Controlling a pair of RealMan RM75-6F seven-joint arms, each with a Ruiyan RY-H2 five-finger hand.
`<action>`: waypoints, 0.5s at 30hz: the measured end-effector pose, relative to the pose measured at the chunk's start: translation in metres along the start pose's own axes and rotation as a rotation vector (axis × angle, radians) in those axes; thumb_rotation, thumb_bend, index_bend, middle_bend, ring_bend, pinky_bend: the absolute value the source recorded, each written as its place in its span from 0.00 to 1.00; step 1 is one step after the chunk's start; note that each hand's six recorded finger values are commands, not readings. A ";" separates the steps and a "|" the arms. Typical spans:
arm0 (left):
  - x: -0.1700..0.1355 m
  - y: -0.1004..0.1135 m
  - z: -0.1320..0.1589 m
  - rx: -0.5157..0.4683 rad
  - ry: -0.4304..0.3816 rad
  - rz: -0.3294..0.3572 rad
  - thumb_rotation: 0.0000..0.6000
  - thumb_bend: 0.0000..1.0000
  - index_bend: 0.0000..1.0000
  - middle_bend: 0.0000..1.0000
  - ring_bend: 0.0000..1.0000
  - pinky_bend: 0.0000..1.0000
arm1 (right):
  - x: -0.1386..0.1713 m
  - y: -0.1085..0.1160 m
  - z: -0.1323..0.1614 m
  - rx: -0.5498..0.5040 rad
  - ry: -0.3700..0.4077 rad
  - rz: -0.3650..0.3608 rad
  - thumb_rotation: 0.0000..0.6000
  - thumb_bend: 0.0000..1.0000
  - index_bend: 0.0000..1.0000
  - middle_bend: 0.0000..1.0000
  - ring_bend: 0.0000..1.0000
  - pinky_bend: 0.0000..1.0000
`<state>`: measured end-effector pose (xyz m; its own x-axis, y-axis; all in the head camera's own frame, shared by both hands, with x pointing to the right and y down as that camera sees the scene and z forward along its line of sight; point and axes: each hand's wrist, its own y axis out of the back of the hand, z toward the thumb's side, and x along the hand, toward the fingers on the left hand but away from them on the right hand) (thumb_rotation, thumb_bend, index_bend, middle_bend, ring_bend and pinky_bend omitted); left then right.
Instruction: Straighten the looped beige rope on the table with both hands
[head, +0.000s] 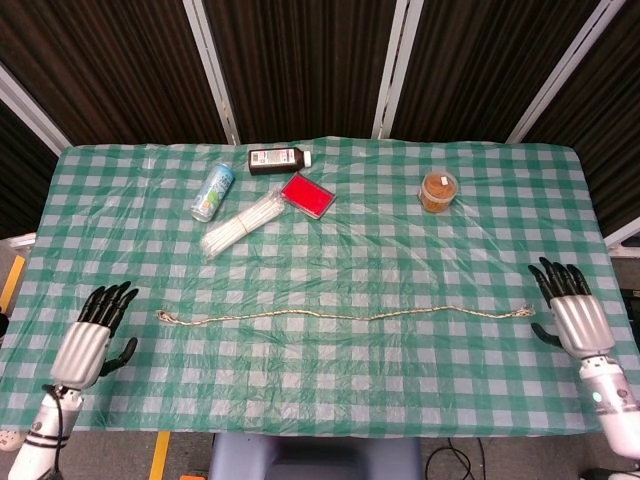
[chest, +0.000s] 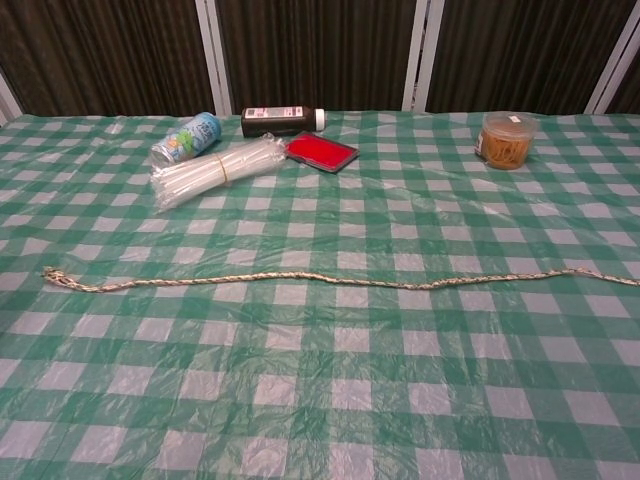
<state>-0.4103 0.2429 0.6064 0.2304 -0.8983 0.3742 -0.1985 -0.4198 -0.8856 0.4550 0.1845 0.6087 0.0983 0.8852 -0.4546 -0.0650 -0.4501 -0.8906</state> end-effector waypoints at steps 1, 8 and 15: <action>-0.011 0.007 0.001 -0.006 0.005 0.009 1.00 0.42 0.00 0.00 0.00 0.04 | 0.010 0.006 0.005 -0.008 0.005 -0.021 1.00 0.32 0.00 0.00 0.00 0.00; -0.071 0.028 -0.002 0.083 0.081 -0.020 1.00 0.42 0.00 0.00 0.00 0.03 | 0.087 0.034 0.033 0.031 0.029 -0.096 1.00 0.32 0.00 0.00 0.00 0.00; -0.074 0.026 -0.005 0.107 0.093 -0.048 1.00 0.43 0.00 0.00 0.00 0.03 | 0.102 0.038 0.035 0.048 0.026 -0.085 1.00 0.32 0.00 0.00 0.00 0.00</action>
